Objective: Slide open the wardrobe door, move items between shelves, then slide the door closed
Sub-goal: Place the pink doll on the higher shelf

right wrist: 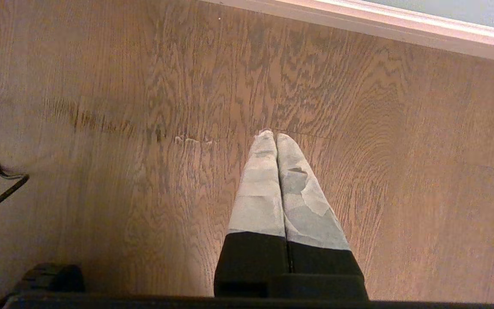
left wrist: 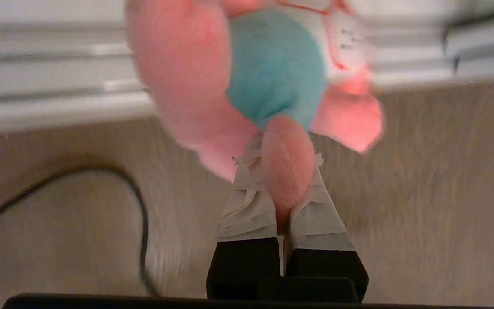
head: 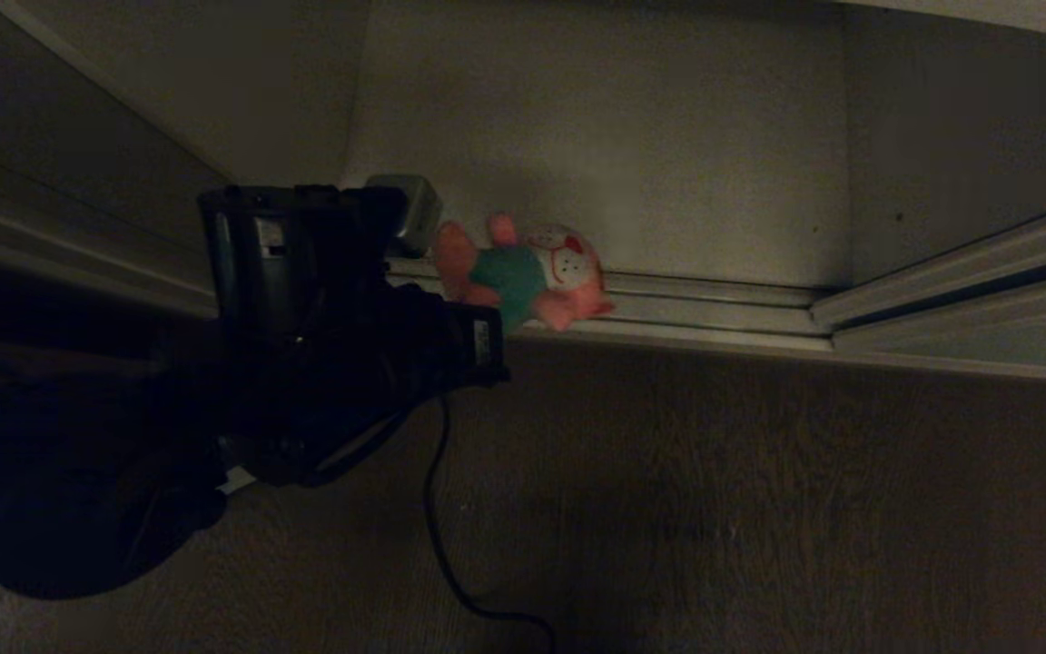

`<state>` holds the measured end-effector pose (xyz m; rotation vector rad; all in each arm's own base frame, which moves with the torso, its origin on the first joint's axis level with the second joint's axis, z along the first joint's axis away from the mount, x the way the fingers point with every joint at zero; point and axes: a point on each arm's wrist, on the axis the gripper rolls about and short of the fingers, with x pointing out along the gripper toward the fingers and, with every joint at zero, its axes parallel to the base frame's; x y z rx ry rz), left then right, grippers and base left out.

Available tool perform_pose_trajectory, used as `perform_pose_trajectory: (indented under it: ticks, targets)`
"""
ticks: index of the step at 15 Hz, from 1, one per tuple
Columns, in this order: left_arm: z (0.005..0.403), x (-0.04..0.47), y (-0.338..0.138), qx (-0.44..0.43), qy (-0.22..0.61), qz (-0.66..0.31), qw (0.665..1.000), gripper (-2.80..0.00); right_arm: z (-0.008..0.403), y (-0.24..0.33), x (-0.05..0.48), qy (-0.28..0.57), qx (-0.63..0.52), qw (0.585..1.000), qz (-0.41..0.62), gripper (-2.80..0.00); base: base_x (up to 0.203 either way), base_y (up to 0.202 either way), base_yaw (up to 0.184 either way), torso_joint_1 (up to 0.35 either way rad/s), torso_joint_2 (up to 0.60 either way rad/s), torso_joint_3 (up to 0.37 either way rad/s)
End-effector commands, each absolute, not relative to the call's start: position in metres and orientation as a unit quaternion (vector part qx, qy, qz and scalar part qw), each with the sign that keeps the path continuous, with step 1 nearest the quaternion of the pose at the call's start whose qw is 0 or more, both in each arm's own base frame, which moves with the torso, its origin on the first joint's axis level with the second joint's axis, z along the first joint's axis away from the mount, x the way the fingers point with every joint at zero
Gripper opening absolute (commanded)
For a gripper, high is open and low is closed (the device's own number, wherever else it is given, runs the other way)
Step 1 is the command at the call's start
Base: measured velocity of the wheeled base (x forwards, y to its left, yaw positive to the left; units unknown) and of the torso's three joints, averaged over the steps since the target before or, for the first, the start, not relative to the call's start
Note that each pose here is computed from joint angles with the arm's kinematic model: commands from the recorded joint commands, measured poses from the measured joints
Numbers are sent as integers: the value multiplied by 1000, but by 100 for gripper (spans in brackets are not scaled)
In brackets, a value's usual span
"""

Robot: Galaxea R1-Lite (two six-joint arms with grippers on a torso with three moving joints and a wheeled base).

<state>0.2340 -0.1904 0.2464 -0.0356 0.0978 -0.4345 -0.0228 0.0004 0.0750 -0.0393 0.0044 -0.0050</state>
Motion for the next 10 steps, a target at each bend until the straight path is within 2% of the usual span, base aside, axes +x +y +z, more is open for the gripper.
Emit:
perform_pose_trajectory:
  ticks: [1, 5, 10]
  targets:
    - [250, 222, -180, -10, 66, -214, 974, -280, 74, 0, -23, 4, -20, 1000, -2, -280, 0, 0, 0, 0, 0, 0]
    - [251, 205, -166, -1, 84, -214, 973, -280, 74, 0, -23, 4, -20, 1000, -2, -280, 0, 0, 0, 1, 1, 31]
    - [251, 190, -153, 4, 97, -214, 972, -280, 74, 0, -23, 4, -20, 1000, -2, -280, 0, 0, 0, 2, 2, 181]
